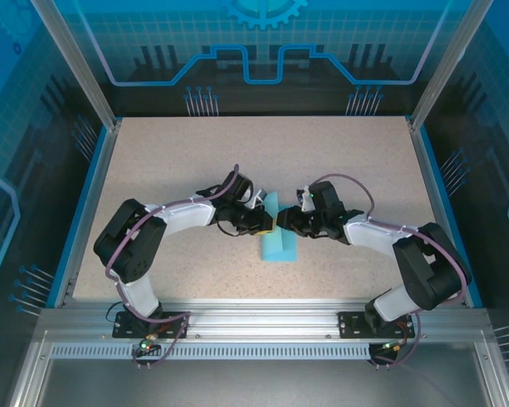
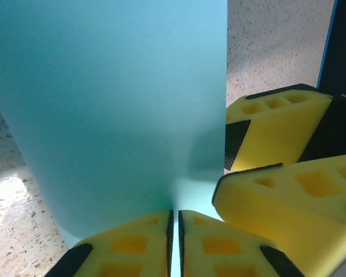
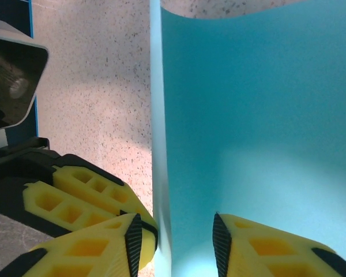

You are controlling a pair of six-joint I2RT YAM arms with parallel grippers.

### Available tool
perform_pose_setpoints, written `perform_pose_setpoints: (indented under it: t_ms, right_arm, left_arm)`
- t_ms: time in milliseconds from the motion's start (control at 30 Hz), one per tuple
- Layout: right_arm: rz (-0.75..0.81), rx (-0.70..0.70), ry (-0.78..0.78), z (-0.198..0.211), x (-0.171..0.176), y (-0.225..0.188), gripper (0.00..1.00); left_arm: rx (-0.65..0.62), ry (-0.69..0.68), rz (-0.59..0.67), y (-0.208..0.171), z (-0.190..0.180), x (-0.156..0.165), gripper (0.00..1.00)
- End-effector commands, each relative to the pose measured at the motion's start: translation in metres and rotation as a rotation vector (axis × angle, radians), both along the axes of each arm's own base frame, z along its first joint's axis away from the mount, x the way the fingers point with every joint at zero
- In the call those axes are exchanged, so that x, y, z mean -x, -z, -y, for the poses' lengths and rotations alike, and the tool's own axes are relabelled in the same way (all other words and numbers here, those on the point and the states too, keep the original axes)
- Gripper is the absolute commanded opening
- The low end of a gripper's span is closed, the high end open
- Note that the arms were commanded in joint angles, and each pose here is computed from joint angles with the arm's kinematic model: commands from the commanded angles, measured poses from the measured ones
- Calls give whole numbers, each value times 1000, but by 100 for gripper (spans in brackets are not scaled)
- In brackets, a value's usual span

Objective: Fold a paper plane with a square sheet of paper (fold left side to right side)
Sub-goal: First fold in half a square sheet of paper at the center of the table.

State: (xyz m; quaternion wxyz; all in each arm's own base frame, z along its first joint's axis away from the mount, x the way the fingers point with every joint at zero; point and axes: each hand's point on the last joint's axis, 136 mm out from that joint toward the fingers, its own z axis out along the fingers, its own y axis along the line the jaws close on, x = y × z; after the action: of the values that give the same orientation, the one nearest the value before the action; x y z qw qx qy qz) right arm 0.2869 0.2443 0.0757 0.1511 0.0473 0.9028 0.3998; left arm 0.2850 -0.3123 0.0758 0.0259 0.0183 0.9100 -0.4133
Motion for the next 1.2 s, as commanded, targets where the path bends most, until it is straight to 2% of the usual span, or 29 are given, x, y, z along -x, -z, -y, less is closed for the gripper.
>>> perform_pose_setpoints:
  t_ms: [0, 167, 333, 467, 567, 767, 1167]
  right_arm:
    - [0, -8, -19, -6, -1, -4, 35]
    - [-2, 19, -15, -2, 0, -2, 16]
    - [-13, 89, -8, 9, 3, 6, 3]
    - [-33, 150, 11, 18, 5, 15, 2]
    - [-53, 194, 16, 24, 6, 22, 3]
    - [-89, 251, 10, 28, 8, 33, 4]
    - [-131, 325, 15, 35, 11, 46, 5]
  left_arm:
    - [-3, 8, 2, -3, 4, 0, 13]
    - [-6, 12, 10, -5, 4, 0, 13]
    - [-38, -3, 53, -15, -4, -1, 19]
    - [-111, -22, 65, -12, -16, 0, 40]
    - [-160, -34, 50, -3, -23, 0, 51]
    - [-198, -46, -1, 15, -20, -3, 58]
    - [-304, -41, -59, 43, -9, -5, 59]
